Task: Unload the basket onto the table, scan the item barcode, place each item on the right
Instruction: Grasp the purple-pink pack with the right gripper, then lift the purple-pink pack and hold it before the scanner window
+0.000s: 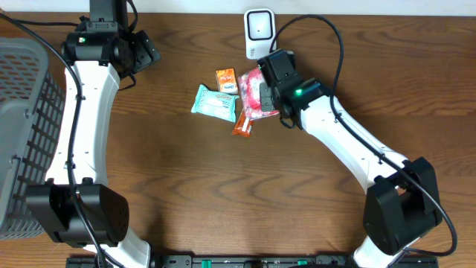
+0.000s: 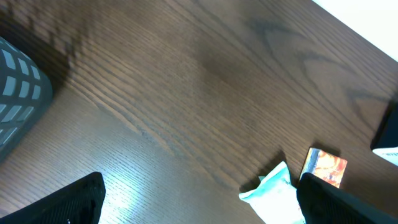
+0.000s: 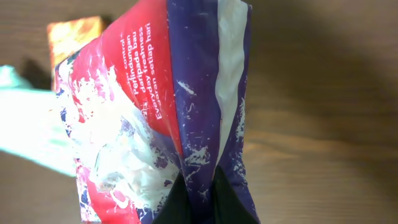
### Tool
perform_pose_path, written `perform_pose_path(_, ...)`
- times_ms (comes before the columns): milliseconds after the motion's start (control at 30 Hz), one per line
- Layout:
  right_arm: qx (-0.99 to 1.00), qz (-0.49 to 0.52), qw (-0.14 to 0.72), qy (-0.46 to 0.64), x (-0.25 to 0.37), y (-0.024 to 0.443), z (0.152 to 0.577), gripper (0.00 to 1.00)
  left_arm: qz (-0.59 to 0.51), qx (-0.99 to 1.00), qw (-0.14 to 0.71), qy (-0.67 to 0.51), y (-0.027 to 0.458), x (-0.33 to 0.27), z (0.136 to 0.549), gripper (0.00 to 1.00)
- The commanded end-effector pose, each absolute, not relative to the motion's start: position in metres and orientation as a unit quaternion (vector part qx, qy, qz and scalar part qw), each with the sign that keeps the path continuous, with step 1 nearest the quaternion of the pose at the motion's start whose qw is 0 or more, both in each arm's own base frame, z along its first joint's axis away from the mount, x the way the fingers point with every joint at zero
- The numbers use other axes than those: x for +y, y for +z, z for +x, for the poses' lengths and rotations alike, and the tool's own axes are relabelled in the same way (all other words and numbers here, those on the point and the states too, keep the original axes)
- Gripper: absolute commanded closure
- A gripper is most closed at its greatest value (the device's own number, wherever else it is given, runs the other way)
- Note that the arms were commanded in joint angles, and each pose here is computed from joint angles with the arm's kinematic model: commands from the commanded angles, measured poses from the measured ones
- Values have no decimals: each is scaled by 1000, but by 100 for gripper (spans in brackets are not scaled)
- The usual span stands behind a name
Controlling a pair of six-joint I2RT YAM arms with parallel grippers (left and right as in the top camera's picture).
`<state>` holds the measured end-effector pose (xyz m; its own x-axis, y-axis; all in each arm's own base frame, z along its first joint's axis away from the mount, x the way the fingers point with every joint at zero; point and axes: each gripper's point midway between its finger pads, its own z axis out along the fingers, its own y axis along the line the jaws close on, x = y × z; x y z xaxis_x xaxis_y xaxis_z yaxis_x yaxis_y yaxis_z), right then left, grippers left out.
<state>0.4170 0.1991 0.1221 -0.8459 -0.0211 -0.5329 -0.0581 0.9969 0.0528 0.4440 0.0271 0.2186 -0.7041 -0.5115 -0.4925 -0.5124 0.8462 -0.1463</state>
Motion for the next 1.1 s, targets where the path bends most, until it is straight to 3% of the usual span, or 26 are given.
perform_pose_path(0, 967, -4, 236, 93, 210, 115, 407, 98, -277, 923, 266, 10, 217, 30, 444, 2)
perform_pose_path(67, 970, 3, 234, 67, 199, 110, 406, 87, -277, 923, 266, 10, 217, 30, 444, 2)
perform_pose_path(267, 975, 27, 217, 38, 173, 96, 402, 82, -277, 923, 266, 10, 217, 30, 444, 2)
perform_pose_path(333, 977, 32, 206, 39, 168, 92, 399, 75, -277, 923, 266, 10, 217, 30, 444, 2)
perform_pose_path(400, 978, 34, 200, 37, 165, 88, 397, 50, -277, 923, 266, 10, 217, 30, 444, 2)
perform_pose_path(433, 979, 35, 199, 35, 163, 86, 396, 30, -277, 923, 266, 10, 217, 30, 444, 2)
perform_pose_path(500, 979, 39, 200, 26, 157, 84, 397, 14, -277, 923, 266, 10, 217, 30, 444, 2)
perform_pose_path(700, 975, 58, 208, 52, 144, 74, 408, 9, -277, 923, 266, 10, 217, 30, 444, 2)
perform_pose_path(800, 972, 14, 205, 114, 157, 62, 408, 7, -277, 923, 266, 10, 217, 30, 444, 2)
perform_pose_path(1067, 966, 8, 208, 156, 158, 29, 396, 12, -277, 923, 266, 10, 217, 30, 444, 2)
